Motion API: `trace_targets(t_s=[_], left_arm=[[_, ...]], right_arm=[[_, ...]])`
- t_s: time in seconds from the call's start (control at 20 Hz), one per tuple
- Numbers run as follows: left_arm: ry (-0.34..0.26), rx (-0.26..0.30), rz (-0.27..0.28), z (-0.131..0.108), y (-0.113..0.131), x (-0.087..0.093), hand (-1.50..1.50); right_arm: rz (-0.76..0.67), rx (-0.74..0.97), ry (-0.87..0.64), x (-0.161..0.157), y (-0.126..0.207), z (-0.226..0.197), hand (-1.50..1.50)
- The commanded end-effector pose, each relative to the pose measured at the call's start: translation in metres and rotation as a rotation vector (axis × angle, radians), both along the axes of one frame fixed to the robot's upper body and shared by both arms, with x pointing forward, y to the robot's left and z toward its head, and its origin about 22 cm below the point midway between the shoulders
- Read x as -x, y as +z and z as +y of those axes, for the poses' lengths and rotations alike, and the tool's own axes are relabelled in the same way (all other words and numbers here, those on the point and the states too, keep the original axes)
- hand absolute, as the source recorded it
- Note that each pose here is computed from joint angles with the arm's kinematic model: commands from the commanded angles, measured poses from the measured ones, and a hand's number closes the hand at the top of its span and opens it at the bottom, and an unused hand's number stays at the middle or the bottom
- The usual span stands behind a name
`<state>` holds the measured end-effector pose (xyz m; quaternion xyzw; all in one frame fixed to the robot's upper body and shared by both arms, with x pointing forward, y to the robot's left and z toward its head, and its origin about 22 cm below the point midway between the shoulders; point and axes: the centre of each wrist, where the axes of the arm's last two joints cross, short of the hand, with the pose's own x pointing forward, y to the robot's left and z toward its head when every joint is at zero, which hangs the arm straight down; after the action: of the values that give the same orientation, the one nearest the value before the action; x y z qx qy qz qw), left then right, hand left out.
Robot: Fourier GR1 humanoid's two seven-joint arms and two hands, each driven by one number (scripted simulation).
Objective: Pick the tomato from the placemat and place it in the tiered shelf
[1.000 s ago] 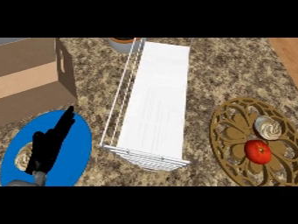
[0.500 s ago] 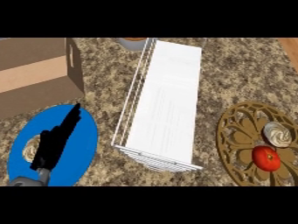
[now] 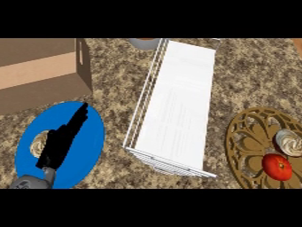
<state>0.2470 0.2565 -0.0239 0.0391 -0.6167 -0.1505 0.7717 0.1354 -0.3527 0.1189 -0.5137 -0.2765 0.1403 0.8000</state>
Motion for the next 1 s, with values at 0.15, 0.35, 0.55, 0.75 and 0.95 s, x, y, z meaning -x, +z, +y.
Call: trace_targets(t_s=[0.15,0.35,0.55,0.75,0.95], left_arm=[[-0.006,-0.006,0.02,0.002,-0.014,-0.004,0.0],[-0.003,0.015,0.003,-0.006,-0.003,-0.01,0.0],[0.01,0.0,0.013,-0.003,-0.004,0.003,0.0],[0.024,0.006,0.012,0.016,-0.001,-0.005,0.0],[0.031,-0.01,0.018,0.002,-0.001,-0.004,0.0]], right_arm=[[0.143,-0.008,-0.029,-0.057,-0.008,0.04,-1.5],[0.196,-0.064,-0.054,-0.076,-0.014,0.063,-1.5],[0.269,-0.069,-0.075,-0.083,-0.039,0.072,-1.5],[0.255,-0.07,-0.09,-0.099,-0.038,0.08,-1.5],[0.295,0.017,-0.107,-0.097,-0.054,0.082,-1.5]])
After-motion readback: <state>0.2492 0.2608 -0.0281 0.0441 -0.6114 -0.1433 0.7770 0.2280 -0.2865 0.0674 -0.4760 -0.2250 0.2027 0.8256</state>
